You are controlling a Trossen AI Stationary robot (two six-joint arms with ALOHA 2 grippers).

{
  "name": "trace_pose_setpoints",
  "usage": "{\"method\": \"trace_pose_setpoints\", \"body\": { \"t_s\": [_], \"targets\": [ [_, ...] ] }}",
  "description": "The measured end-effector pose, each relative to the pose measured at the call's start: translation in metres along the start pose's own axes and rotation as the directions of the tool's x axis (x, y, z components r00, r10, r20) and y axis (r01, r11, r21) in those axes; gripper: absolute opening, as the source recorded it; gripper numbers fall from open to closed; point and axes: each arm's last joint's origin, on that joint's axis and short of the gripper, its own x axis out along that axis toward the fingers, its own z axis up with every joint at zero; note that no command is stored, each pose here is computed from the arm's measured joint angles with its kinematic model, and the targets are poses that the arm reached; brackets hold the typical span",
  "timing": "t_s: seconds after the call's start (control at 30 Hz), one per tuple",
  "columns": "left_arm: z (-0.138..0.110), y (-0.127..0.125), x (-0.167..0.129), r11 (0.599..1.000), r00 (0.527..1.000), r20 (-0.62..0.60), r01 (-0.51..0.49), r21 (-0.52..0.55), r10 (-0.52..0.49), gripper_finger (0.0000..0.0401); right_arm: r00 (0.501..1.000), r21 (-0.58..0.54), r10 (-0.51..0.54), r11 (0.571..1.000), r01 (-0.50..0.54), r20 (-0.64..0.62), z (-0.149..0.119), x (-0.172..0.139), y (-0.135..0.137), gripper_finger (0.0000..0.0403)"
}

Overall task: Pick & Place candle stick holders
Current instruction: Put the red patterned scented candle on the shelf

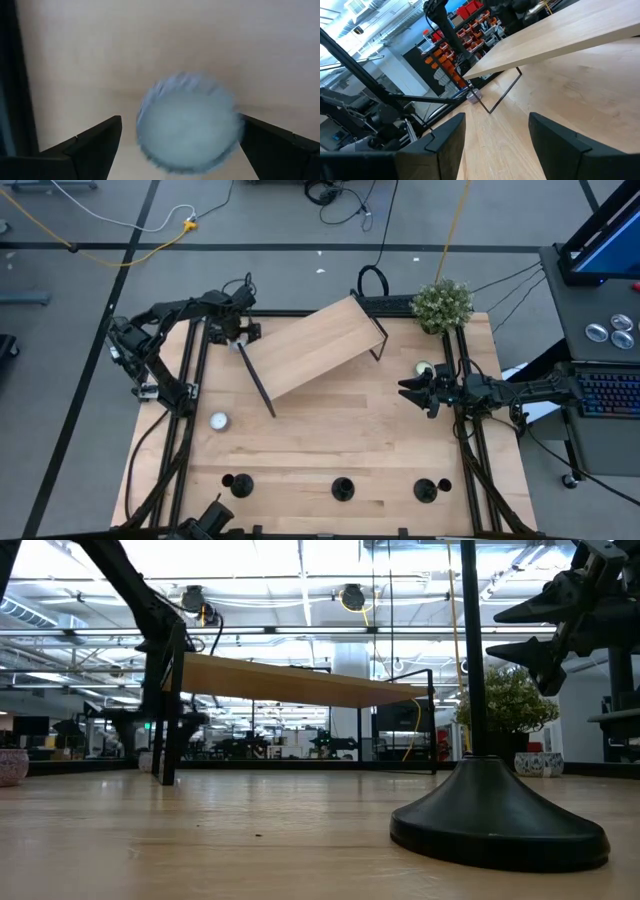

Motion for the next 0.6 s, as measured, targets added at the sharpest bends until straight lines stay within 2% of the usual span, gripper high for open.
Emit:
{"method": "trace_pose_setpoints", "body": {
  "t_s": [0.1, 0.3, 0.6],
  "targets": [
    [-0.0044, -0.002, 0.0031, 1.0, 1.0, -0.001, -0.007, 0.028, 0.007, 0.0389, 1.0, 0.0, -0.003, 1.0, 0.003, 0.003, 0.0001, 0.0, -0.0001, 0.0212],
    [-0.0017, -0.0056, 0.0029, 0.999, 0.999, 0.029, 0.027, 0.03, -0.027, 0.0388, 0.995, 0.004, -0.075, 0.997, 0.075, 0.065, 0.0021, -0.0001, -0.002, 0.0212],
    [-0.0017, -0.0062, 0.003, 0.997, 0.999, 0.025, 0.037, 0.062, -0.039, 0.0388, 0.995, 0.005, -0.075, 0.997, 0.075, 0.068, 0.0024, -0.0001, -0.0019, 0.0212]
  ]
}}
